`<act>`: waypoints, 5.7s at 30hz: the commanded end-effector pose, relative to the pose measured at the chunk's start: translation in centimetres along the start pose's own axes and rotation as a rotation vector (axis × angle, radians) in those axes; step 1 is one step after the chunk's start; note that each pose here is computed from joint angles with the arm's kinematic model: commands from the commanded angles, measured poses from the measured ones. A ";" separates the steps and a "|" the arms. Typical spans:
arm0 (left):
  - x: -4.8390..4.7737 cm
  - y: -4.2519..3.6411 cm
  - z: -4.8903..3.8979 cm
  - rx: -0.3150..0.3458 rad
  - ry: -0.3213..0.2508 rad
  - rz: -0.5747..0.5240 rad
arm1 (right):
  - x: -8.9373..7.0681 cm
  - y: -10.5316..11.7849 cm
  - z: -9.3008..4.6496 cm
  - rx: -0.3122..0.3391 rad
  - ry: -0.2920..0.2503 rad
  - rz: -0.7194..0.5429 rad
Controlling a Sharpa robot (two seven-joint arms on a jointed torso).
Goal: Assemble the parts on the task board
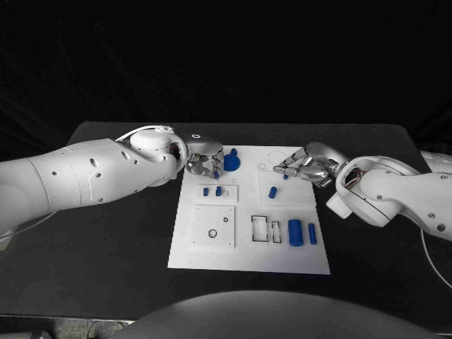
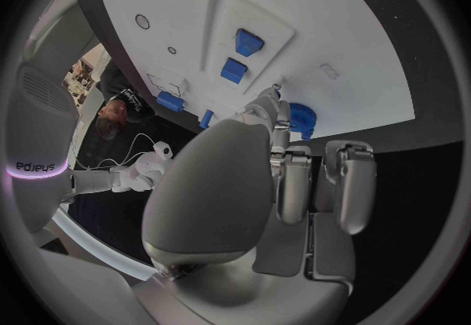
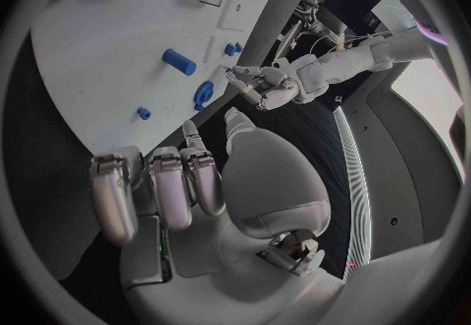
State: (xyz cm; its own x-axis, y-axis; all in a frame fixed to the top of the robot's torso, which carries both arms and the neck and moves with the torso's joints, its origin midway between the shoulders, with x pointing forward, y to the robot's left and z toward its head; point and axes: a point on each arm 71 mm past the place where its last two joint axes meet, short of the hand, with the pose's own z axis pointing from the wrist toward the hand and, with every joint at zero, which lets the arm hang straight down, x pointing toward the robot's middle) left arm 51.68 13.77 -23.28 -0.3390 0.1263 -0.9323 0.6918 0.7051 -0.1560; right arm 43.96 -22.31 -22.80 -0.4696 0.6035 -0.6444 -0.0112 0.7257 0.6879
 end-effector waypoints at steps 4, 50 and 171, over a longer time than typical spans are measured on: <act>0.27 -0.23 0.28 0.015 0.030 -0.012 | 0.1 0.0 0.0 -0.004 0.014 -0.005; 0.79 0.07 0.55 -0.029 0.105 -0.021 | 0.2 0.1 0.0 -0.002 0.019 -0.006; -1.65 2.96 -6.98 -0.173 -0.805 -0.816 | -0.1 -1.0 2.3 -0.093 0.027 -0.709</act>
State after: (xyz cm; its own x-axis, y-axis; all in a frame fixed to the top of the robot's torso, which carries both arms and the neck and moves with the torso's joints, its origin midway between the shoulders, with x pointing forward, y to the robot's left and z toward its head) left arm 49.92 20.58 -20.16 -0.1137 -0.8350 -0.5384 0.3229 0.4815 -0.8148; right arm 46.01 -22.24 -23.85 -0.3308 0.0578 -0.9419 -0.3933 0.8989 0.1933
